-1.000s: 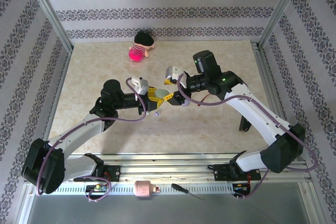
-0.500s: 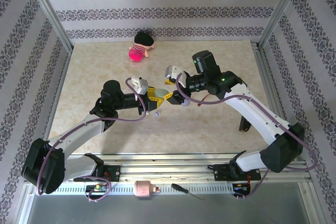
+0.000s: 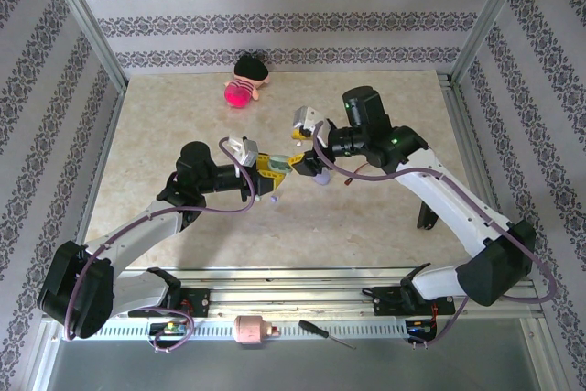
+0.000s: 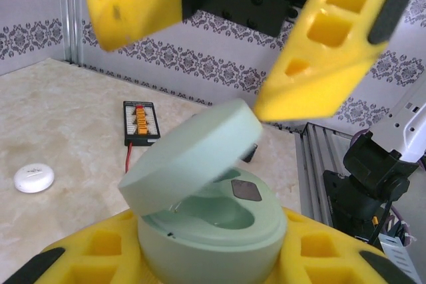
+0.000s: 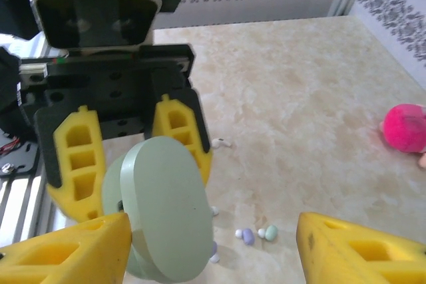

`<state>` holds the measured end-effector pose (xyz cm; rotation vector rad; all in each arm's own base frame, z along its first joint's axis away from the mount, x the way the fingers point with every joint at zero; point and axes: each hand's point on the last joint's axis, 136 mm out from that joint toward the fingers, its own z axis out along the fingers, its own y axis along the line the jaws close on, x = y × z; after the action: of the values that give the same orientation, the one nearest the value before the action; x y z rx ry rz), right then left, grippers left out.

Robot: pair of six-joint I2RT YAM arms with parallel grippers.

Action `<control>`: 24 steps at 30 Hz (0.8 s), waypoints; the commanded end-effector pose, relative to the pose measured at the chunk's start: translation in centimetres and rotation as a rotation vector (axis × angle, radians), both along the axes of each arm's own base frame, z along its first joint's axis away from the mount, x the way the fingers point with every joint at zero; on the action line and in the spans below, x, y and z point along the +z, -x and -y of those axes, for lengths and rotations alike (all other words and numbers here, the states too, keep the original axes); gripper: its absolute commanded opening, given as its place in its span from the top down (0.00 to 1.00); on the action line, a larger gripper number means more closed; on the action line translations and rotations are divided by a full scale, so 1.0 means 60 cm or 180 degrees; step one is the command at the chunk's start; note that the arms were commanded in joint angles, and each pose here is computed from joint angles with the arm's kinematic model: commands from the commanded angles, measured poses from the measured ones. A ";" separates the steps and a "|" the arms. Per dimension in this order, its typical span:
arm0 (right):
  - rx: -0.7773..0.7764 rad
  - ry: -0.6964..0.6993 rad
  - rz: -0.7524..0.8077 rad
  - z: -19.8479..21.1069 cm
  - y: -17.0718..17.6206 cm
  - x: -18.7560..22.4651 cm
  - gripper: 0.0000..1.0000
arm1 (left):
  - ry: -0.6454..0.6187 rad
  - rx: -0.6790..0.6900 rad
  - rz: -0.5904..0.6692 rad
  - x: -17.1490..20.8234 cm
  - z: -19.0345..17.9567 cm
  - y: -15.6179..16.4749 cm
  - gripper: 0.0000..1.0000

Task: Insert the wireless bluetooth earbuds into the charging case

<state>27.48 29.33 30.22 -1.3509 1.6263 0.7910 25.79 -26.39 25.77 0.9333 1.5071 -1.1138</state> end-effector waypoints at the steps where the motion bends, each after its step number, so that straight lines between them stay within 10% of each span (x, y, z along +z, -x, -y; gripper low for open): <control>1: -0.0242 -0.0053 0.0162 0.010 -0.027 0.014 0.33 | 0.0122 -0.0151 0.0189 0.026 0.005 0.016 0.70; 24: -0.0580 -0.0517 0.0132 0.034 -0.025 0.077 0.25 | 0.0170 0.0021 0.0259 0.014 -0.007 -0.007 0.70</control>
<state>29.40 27.85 33.18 -1.1624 1.6024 0.7146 25.72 -26.35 26.06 0.9331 1.4555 -1.1177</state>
